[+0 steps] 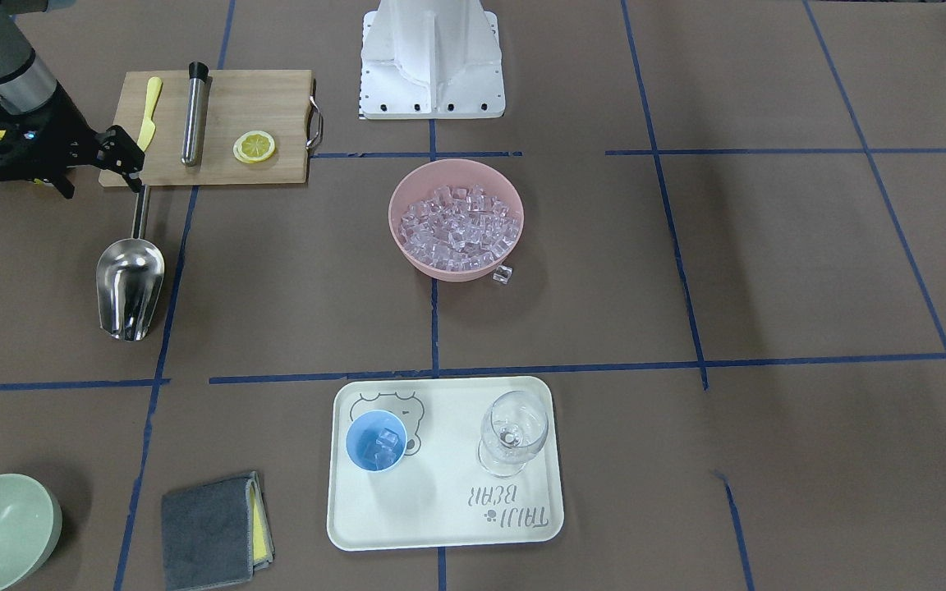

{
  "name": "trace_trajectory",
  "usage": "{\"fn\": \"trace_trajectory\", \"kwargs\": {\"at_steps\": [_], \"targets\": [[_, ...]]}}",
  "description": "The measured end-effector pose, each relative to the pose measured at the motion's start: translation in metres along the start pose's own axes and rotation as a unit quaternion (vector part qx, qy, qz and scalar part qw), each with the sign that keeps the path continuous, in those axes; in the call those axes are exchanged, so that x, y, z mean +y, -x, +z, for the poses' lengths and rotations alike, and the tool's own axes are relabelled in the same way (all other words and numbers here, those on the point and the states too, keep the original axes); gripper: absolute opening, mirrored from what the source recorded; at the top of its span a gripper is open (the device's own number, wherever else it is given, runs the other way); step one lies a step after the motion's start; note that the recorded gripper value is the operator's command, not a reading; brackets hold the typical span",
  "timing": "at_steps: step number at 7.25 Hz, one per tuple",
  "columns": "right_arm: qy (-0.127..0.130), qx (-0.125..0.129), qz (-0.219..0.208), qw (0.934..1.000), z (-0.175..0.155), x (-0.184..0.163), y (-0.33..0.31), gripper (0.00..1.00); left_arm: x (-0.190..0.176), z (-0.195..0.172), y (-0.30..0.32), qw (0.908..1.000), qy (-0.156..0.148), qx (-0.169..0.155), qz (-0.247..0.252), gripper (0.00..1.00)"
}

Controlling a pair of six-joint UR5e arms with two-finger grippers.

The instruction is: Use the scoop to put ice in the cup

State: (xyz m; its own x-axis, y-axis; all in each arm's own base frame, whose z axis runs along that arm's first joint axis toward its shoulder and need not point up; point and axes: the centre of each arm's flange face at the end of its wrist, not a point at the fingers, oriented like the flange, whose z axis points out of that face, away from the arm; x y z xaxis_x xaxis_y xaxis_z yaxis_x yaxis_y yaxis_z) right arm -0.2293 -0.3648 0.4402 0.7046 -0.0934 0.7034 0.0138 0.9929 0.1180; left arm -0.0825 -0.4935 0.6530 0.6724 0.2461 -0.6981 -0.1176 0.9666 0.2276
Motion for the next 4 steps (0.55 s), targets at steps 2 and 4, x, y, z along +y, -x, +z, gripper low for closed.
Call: {"fn": "trace_trajectory", "kwargs": {"at_steps": [2,4], "targets": [[0.009,-0.002,-0.034,0.9994,-0.034,-0.040,-0.064,1.00,0.002,0.002,0.001,1.0000,0.002,0.000,0.002,1.00],[0.011,0.003,-0.052,0.9986,-0.046,-0.064,-0.172,1.00,0.002,0.002,0.002,1.0000,0.002,-0.001,0.002,1.00]]}}
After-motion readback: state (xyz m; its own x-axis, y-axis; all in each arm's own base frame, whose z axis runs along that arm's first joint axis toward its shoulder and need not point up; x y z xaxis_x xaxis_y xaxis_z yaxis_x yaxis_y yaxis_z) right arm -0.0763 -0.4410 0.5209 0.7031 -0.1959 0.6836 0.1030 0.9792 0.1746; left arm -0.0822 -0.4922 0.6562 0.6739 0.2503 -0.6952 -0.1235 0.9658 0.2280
